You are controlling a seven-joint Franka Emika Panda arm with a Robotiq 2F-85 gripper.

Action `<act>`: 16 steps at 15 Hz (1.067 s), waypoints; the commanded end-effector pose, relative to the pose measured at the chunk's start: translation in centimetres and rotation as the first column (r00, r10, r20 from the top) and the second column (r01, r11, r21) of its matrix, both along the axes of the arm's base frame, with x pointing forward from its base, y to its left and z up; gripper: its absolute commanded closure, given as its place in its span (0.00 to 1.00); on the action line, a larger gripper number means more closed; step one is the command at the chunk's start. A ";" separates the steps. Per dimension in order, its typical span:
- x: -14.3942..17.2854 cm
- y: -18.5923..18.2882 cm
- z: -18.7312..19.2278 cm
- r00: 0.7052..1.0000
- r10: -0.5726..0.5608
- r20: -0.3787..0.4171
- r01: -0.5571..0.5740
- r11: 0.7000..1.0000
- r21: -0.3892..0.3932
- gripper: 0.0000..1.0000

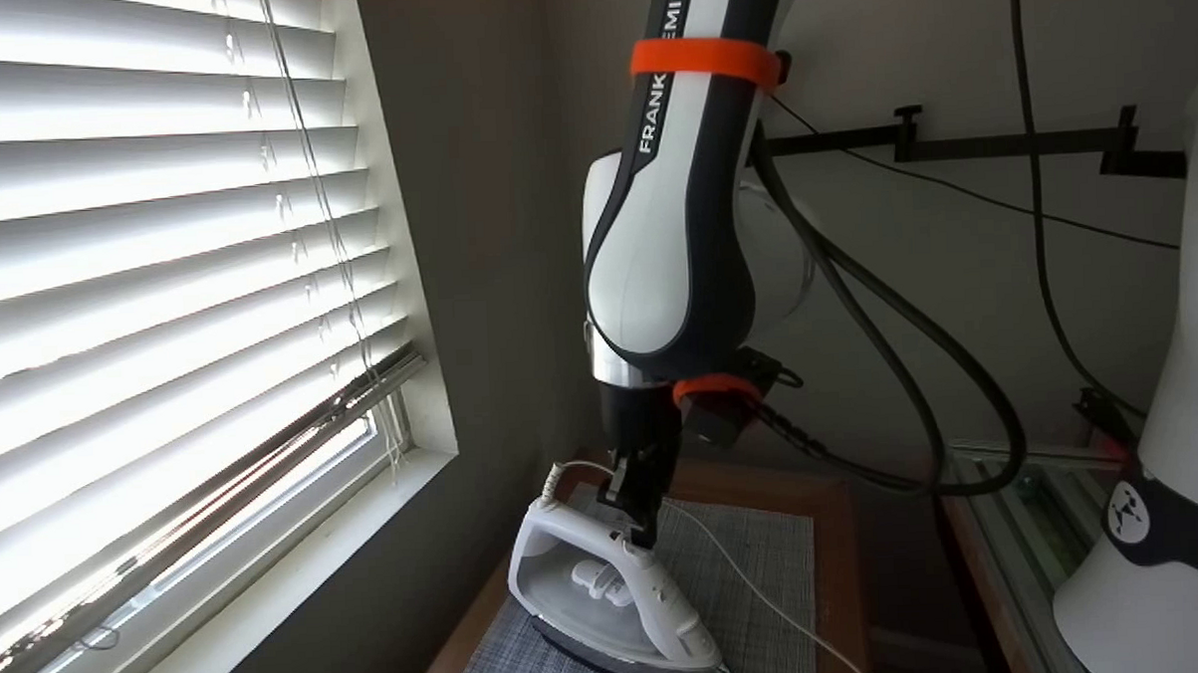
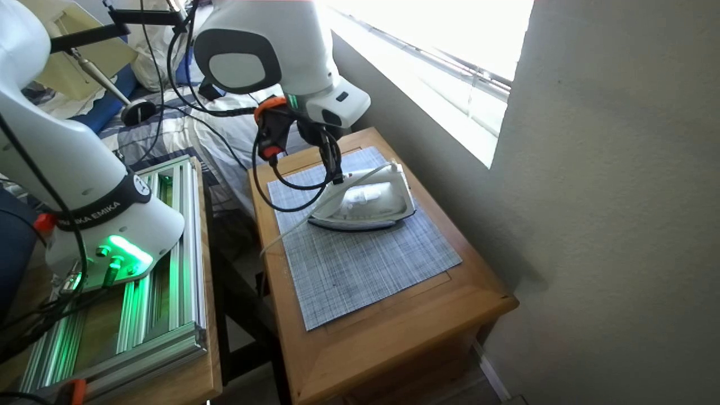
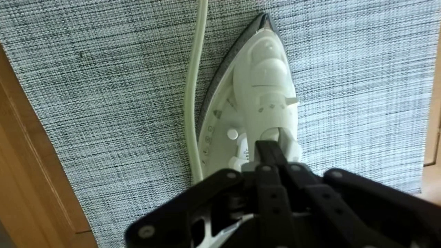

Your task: Press a button on the pressing iron

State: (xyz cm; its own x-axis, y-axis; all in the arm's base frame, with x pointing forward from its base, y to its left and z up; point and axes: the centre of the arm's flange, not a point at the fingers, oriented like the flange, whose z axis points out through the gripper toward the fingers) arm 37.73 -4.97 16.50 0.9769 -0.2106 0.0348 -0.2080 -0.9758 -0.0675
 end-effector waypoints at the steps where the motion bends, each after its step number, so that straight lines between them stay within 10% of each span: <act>1: -3.5 0.1 -3.3 0.999 0.008 -0.041 -0.008 1.000 0.010 1.00; 16: -3.5 -0.3 3.6 0.997 0.063 -0.046 -0.064 0.997 -0.032 1.00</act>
